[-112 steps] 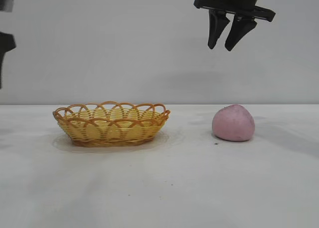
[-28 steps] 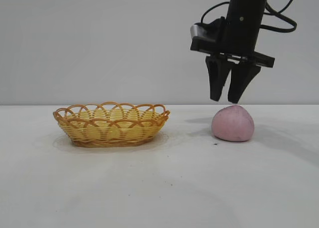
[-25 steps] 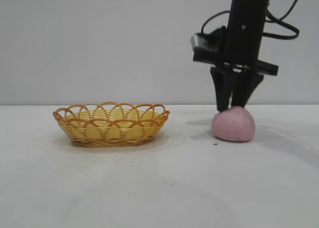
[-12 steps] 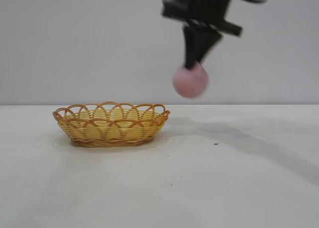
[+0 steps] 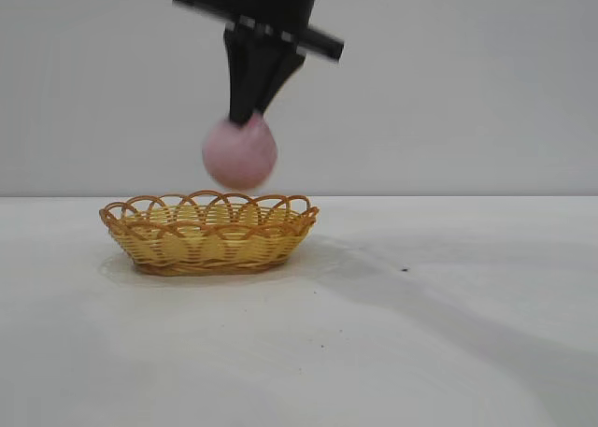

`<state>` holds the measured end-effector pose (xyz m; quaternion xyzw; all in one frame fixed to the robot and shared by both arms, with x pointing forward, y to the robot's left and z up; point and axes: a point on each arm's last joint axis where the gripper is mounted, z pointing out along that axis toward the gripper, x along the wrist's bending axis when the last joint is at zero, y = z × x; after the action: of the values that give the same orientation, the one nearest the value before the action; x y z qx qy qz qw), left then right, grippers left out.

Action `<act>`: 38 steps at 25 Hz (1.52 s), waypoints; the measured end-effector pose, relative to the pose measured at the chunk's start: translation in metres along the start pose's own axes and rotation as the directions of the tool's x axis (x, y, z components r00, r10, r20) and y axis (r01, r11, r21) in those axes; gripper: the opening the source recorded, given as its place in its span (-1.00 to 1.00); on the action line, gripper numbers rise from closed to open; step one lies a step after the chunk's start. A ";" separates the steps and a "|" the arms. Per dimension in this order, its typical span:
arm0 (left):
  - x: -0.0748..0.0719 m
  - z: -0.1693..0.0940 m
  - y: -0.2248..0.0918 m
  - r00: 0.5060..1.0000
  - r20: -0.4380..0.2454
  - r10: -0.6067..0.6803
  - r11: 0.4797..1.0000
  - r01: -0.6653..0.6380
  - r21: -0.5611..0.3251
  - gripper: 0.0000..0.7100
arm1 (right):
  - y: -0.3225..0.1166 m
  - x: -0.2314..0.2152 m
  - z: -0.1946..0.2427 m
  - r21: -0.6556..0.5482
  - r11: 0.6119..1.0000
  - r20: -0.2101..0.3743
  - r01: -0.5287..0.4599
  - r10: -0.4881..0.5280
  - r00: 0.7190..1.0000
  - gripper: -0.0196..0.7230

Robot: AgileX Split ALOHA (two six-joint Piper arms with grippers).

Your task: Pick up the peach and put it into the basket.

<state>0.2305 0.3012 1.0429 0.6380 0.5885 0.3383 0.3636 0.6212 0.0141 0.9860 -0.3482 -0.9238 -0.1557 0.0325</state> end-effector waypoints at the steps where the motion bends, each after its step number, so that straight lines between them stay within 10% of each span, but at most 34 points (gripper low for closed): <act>1: 0.000 0.000 0.000 1.000 0.000 0.000 1.000 0.000 0.000 -0.18 | -0.001 0.000 0.010 0.018 1.000 -0.007 -0.003 0.003 1.000 -0.95; 7: 0.000 0.000 0.000 1.000 0.000 0.000 1.000 0.000 0.000 -0.18 | -0.003 0.004 0.039 0.063 0.998 -0.043 -0.009 0.012 0.999 -0.95; 10: 0.000 0.000 0.000 1.000 0.000 0.000 1.000 0.000 0.000 -0.18 | 0.000 0.005 0.034 0.048 0.999 -0.039 -0.004 0.006 0.999 -0.58; 14: 0.000 0.000 0.000 1.000 0.000 0.000 1.000 0.000 0.000 -0.18 | 0.011 0.006 0.003 -0.029 0.999 0.023 0.034 -0.033 0.999 -0.02; 22: 0.000 0.000 0.000 1.000 0.000 0.000 1.000 0.000 0.000 -0.18 | 0.007 -0.054 -0.061 -0.177 0.977 0.138 -0.118 0.143 0.980 0.05; 38: 0.000 0.000 0.000 1.000 -0.001 -0.001 1.000 0.001 0.000 -0.18 | -0.128 -0.276 -0.132 -0.296 0.738 0.223 -0.607 0.671 0.707 0.05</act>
<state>0.2305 0.3012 1.0429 0.6375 0.5890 0.3386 0.3633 0.7397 -0.2926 1.0312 -0.6694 -0.7167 -0.1690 -0.0984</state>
